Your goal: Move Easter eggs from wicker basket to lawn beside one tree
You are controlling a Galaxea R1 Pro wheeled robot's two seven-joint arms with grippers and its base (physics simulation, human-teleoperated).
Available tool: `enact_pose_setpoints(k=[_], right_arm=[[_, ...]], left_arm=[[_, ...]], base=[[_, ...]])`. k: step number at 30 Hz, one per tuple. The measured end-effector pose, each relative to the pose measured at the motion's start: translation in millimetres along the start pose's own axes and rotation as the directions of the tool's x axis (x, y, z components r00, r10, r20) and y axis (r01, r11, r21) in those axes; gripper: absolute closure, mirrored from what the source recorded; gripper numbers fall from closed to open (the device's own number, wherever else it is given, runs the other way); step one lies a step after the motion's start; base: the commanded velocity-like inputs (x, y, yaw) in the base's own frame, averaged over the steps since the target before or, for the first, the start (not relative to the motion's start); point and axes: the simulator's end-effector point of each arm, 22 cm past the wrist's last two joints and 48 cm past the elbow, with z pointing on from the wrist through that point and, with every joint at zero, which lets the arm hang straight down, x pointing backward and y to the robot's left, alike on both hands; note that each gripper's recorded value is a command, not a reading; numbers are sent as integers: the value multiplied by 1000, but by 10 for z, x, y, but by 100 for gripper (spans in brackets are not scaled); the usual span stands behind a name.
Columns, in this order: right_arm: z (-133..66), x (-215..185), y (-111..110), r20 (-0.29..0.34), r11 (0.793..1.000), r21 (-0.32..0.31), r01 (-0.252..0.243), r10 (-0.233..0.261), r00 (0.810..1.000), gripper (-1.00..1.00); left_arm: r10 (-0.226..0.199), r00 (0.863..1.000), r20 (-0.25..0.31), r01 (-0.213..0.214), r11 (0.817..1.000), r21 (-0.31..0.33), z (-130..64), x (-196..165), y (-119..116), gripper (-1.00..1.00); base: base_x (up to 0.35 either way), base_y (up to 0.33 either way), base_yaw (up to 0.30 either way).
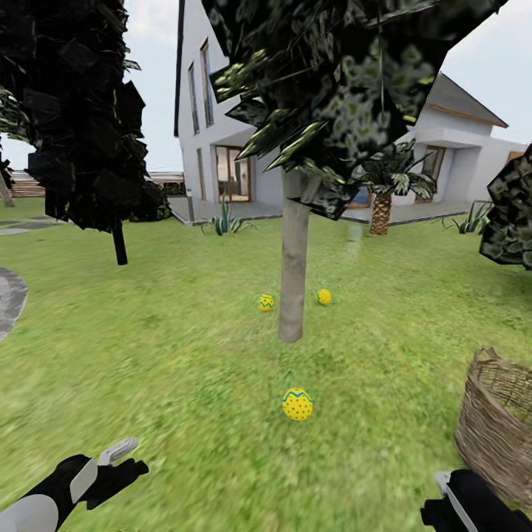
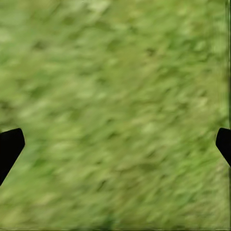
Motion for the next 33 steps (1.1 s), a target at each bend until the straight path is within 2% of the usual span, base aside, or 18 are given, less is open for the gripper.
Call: enact_pose_setpoints(k=[6, 24, 33], right_arm=[[-88, -74, -4, 24, 1000, -2, -3, 3, 1000, -100], [-358, -281, -41, 95, 1000, -4, -11, 11, 995, -100], [-518, -456, -50, 160, 1000, -5, -6, 7, 987, -100]], left_arm=[[1, 1000, 22, -1, 1000, 13, -90, -79, -53, -100], [21, 997, 76, -25, 998, 52, -348, -259, -268, -100], [25, 995, 99, -32, 997, 69, -485, -343, -350, -100]], base=[[-203, 0, -85], [-4, 0, -1], [0, 0, 0]])
